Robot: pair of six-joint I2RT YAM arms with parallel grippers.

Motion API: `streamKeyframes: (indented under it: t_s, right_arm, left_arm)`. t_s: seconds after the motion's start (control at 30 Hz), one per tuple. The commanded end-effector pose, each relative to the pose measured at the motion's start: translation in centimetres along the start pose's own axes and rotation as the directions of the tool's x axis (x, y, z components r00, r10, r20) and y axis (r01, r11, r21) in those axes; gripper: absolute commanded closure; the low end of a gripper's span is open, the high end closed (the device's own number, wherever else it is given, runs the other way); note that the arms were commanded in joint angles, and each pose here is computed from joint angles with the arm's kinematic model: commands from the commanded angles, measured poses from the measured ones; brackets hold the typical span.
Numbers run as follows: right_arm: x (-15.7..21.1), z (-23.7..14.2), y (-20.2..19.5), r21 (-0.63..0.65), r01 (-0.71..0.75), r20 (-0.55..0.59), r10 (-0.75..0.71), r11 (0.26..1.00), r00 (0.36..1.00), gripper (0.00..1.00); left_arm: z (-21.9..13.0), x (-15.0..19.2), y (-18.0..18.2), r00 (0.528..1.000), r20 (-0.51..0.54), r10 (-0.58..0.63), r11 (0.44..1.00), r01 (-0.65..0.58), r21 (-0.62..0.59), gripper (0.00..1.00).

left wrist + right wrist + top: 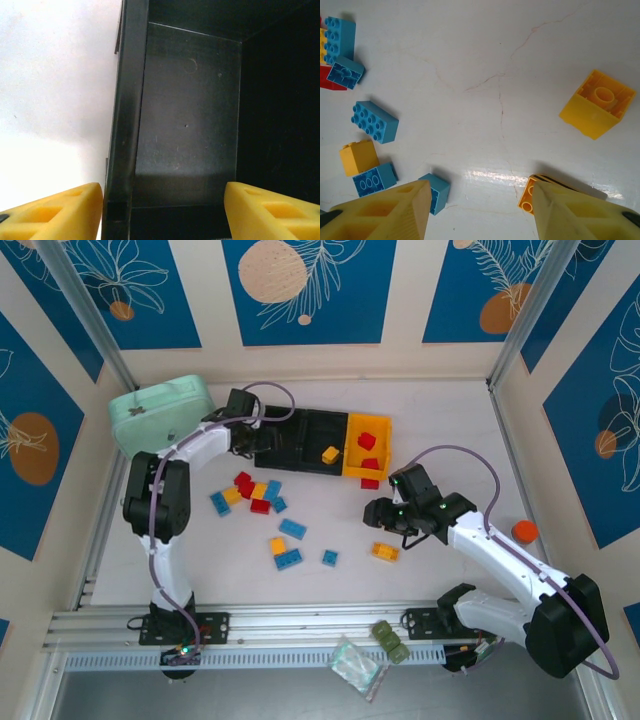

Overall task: Sort the legos into containers by color
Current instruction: Rotate the container at the top-center of the table, then pick up the lego from the middle-right of the table.

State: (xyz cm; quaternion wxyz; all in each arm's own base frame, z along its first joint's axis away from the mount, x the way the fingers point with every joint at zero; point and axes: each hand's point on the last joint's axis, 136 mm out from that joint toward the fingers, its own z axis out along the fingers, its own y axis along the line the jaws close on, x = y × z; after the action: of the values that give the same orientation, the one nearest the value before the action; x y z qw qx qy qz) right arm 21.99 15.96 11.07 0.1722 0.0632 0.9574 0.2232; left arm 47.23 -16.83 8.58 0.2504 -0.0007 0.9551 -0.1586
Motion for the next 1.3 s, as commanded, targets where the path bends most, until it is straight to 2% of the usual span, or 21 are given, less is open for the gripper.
streamKeyframes:
  t_s: [0.0, 0.33, 0.6, 0.9, 1.03, 1.27]
  right_arm:
    - [0.0, -0.4, -0.1, -0.008, -0.016, 0.011, 0.016, 1.000, 1.000, 0.44]
    - [0.2, 0.1, -1.9, 0.047, -0.072, -0.009, 0.072, 0.996, 0.997, 0.44]
    - [0.3, 0.7, -4.3, 0.157, -0.153, -0.018, 0.158, 0.976, 0.987, 0.44]
    - [0.0, 1.8, -7.1, 0.347, -0.221, -0.041, 0.250, 0.912, 0.967, 0.38]
    - [-0.8, 3.1, -7.4, 0.373, -0.238, -0.034, 0.270, 0.897, 0.962, 0.37]
    - [-2.3, 5.6, -7.2, 0.404, -0.247, -0.054, 0.293, 0.881, 0.955, 0.37]
  left_arm:
    - [-2.2, -0.3, -1.8, 0.999, 0.036, -0.029, 0.995, 0.025, 0.100, 0.36]
    - [-3.8, 1.7, -4.1, 0.999, 0.034, -0.043, 0.979, 0.035, 0.203, 0.36]
    - [-3.1, 3.9, -4.3, 0.999, -0.010, -0.043, 0.979, 0.044, 0.198, 0.36]
    - [-7.6, 4.4, -3.5, 0.994, 0.060, -0.093, 0.984, 0.082, 0.159, 0.32]
    - [-9.7, 6.1, -4.6, 0.993, 0.057, -0.103, 0.975, 0.089, 0.204, 0.31]
    - [-11.7, 11.3, -6.6, 1.000, 0.016, -0.008, 0.979, 0.005, 0.203, 0.30]
